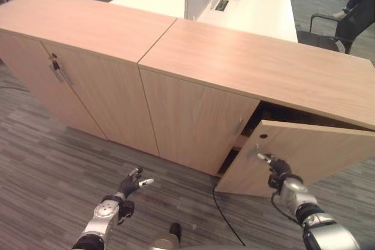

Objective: Put the empty folder in the office cabinet

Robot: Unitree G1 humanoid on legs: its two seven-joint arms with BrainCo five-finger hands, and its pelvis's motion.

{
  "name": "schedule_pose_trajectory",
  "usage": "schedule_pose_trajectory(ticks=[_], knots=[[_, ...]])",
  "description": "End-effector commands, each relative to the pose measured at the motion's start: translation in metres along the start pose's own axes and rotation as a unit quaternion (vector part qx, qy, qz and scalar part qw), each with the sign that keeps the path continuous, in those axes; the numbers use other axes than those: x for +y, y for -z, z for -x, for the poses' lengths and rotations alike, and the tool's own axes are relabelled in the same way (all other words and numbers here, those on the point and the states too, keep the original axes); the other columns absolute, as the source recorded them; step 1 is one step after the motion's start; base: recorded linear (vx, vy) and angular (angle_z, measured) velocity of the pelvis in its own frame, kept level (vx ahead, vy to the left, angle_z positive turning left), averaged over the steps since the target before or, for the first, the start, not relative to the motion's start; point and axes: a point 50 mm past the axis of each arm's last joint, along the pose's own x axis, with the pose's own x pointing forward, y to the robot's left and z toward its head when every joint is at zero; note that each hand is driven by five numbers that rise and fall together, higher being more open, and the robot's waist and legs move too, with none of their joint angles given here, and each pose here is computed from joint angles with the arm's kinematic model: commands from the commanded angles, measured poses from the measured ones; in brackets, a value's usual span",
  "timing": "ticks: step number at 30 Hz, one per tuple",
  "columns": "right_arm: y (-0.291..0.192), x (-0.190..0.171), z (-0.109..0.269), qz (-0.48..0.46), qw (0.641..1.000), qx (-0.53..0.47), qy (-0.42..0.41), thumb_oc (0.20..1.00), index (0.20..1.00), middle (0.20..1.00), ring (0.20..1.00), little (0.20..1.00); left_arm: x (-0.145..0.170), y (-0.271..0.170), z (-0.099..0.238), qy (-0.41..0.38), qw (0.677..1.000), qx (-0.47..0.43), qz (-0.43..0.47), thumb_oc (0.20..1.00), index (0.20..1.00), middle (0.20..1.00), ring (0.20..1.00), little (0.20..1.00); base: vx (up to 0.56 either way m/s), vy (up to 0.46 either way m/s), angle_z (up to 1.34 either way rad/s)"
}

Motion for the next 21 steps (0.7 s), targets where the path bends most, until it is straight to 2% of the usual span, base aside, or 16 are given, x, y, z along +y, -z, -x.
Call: schedule_pose_trajectory(ticks=[1, 4, 5, 13, 18, 21], knots=[[-0.063, -0.02, -0.008, -0.075, 0.992, -0.09, 0.041, 1.0, 1.0, 1.0, 1.0, 1.0, -0.001, -0.018, -0.004, 0.021, 0.999, -0.038, -0.016, 1.0, 1.0, 1.0, 1.0, 1.0, 0.16, -0.132, 1.3], [-0.064, -0.025, -0.008, -0.068, 0.993, -0.088, 0.043, 1.0, 1.0, 1.0, 1.0, 1.0, -0.004, -0.014, -0.003, 0.023, 0.999, -0.035, -0.005, 1.0, 1.0, 1.0, 1.0, 1.0, 0.09, -0.067, 0.43], [-0.064, -0.033, -0.007, -0.025, 0.995, -0.079, 0.047, 1.0, 1.0, 1.0, 1.0, 1.0, -0.006, -0.006, 0.002, 0.029, 0.999, -0.025, -0.006, 1.0, 1.0, 1.0, 1.0, 1.0, 0.1, -0.08, -0.14], [-0.069, -0.044, -0.007, 0.005, 0.996, -0.075, 0.057, 1.0, 1.0, 1.0, 1.0, 1.0, -0.01, 0.003, 0.007, 0.04, 0.999, -0.015, -0.008, 1.0, 1.0, 1.0, 1.0, 1.0, 0.05, -0.069, -0.05], [-0.069, -0.039, -0.007, 0.011, 0.996, -0.081, 0.046, 1.0, 1.0, 1.0, 1.0, 1.0, -0.01, 0.007, 0.009, 0.036, 0.999, -0.01, -0.002, 1.0, 1.0, 1.0, 1.0, 1.0, 0.02, -0.053, -0.02], [-0.051, -0.016, -0.002, -0.033, 0.994, -0.102, 0.003, 1.0, 1.0, 1.0, 1.0, 1.0, -0.013, 0.013, 0.01, 0.025, 1.0, -0.005, 0.018, 1.0, 1.0, 1.0, 1.0, 1.0, 0.01, -0.041, -0.04]])
